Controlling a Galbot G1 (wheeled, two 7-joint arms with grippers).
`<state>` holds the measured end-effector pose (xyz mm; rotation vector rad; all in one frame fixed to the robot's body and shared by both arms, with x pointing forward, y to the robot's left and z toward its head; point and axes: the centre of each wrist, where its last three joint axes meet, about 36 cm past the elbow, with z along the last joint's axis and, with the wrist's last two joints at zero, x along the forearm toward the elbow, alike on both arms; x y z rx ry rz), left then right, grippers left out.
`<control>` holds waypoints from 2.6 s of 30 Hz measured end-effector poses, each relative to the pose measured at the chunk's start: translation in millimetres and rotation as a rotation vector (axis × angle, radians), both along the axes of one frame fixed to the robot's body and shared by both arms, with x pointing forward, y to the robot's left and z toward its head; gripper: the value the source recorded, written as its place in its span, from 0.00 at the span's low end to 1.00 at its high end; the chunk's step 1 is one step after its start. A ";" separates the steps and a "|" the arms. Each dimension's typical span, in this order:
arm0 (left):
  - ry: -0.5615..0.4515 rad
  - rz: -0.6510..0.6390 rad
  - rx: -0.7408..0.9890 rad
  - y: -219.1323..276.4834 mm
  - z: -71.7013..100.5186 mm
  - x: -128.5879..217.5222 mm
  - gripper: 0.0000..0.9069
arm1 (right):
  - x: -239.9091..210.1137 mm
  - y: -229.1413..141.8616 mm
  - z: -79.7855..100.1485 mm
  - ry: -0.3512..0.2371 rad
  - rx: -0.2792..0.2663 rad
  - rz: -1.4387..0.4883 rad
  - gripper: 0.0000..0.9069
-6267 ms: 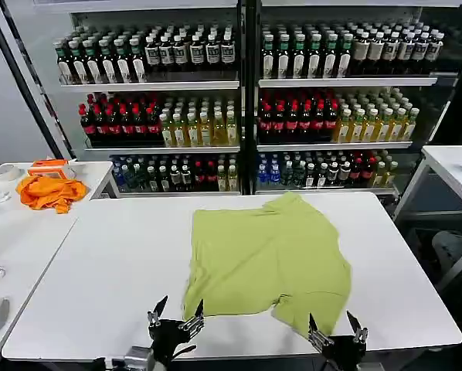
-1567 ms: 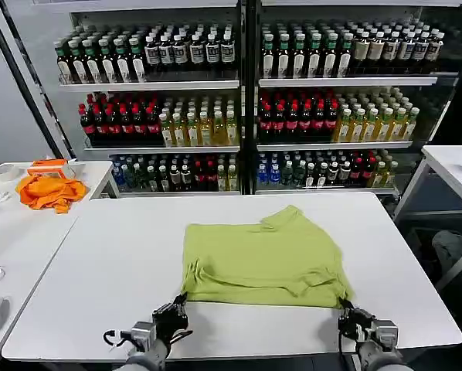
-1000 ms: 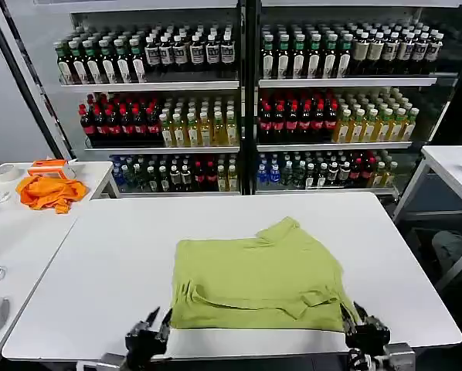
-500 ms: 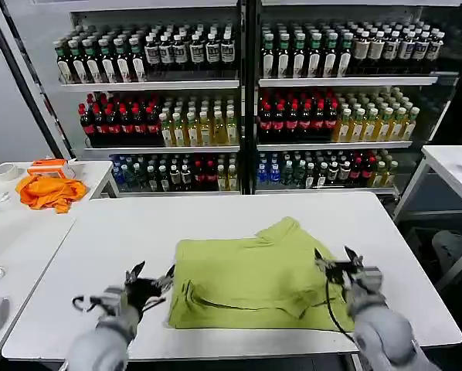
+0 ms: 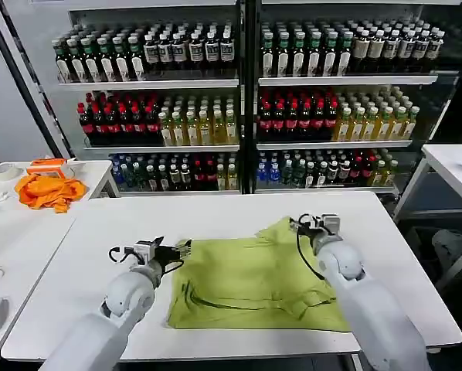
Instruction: Fold and organize the clothes.
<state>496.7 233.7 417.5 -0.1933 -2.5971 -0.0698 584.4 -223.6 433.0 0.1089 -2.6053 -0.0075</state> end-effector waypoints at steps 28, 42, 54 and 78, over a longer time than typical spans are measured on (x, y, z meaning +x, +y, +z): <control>0.086 -0.060 -0.065 2.4 -17.4 5.4 0.01 | 6.9 5.0 -6.2 0.039 0.034 0.038 0.00; -0.032 -0.072 -0.150 11.7 18.2 -25.5 0.01 | -43.8 -16.6 28.3 -0.092 0.058 0.051 0.00; -0.060 -0.109 -0.171 15.0 29.4 -67.1 0.01 | -79.7 -23.6 36.2 -0.118 0.037 0.045 1.00; -0.069 -0.135 -0.175 9.0 28.3 -85.3 0.01 | 21.6 11.1 -17.3 0.063 -0.006 -0.023 0.00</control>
